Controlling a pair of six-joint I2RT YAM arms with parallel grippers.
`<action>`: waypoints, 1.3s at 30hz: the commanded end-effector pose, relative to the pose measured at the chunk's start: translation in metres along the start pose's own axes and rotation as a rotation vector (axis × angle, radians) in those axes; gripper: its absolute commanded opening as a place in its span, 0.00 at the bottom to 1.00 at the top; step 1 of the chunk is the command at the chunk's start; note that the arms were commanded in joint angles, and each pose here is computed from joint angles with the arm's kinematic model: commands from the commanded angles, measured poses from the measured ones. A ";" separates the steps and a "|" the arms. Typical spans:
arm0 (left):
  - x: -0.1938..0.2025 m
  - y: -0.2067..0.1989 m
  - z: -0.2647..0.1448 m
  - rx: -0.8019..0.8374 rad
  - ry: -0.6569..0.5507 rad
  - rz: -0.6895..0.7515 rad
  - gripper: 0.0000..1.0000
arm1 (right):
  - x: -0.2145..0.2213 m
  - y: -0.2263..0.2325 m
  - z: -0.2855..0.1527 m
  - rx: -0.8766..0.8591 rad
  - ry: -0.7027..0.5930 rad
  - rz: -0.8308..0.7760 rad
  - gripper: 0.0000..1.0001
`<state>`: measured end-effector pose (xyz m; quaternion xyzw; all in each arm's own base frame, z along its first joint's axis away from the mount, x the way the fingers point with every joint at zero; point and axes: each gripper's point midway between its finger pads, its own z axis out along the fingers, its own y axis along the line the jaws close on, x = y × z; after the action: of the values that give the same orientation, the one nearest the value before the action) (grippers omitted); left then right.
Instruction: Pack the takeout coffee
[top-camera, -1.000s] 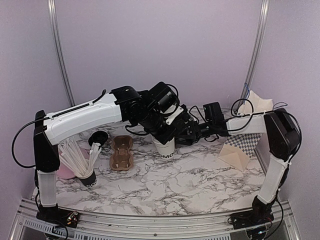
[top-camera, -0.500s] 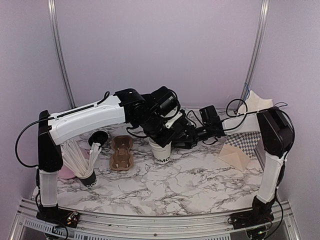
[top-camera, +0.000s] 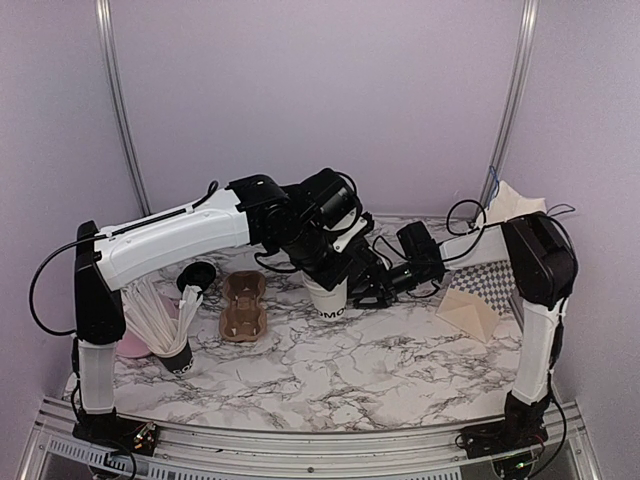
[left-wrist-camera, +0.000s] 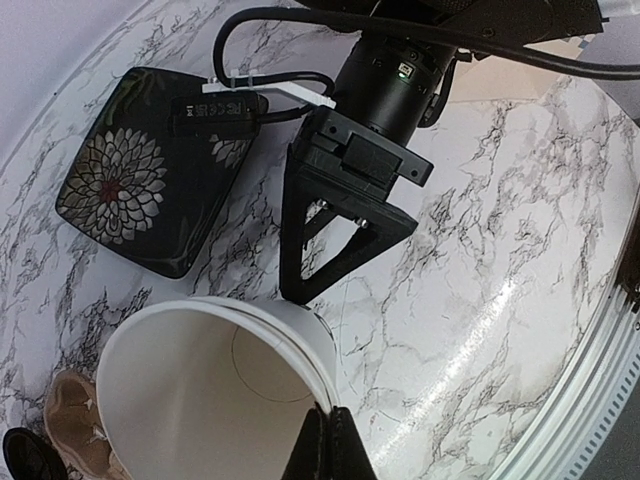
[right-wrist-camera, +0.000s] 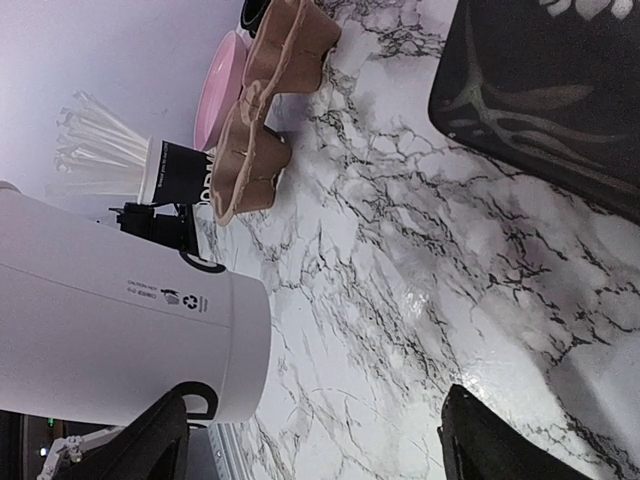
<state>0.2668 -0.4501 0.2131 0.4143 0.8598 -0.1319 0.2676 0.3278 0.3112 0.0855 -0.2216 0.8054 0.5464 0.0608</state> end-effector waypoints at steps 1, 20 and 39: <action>-0.012 0.002 -0.005 -0.019 -0.035 0.010 0.00 | -0.010 0.010 -0.005 0.009 -0.013 -0.060 0.84; 0.003 0.016 0.002 -0.093 0.017 0.017 0.00 | -0.013 0.003 -0.019 0.100 -0.018 -0.171 0.86; 0.009 0.008 0.007 -0.054 0.036 -0.002 0.00 | -0.025 0.094 -0.039 -0.181 -0.060 -0.298 0.95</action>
<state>0.2747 -0.4383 0.2055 0.4067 0.8665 -0.0935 0.2737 0.3161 0.3047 0.1667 -0.3245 0.7347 0.5770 0.1481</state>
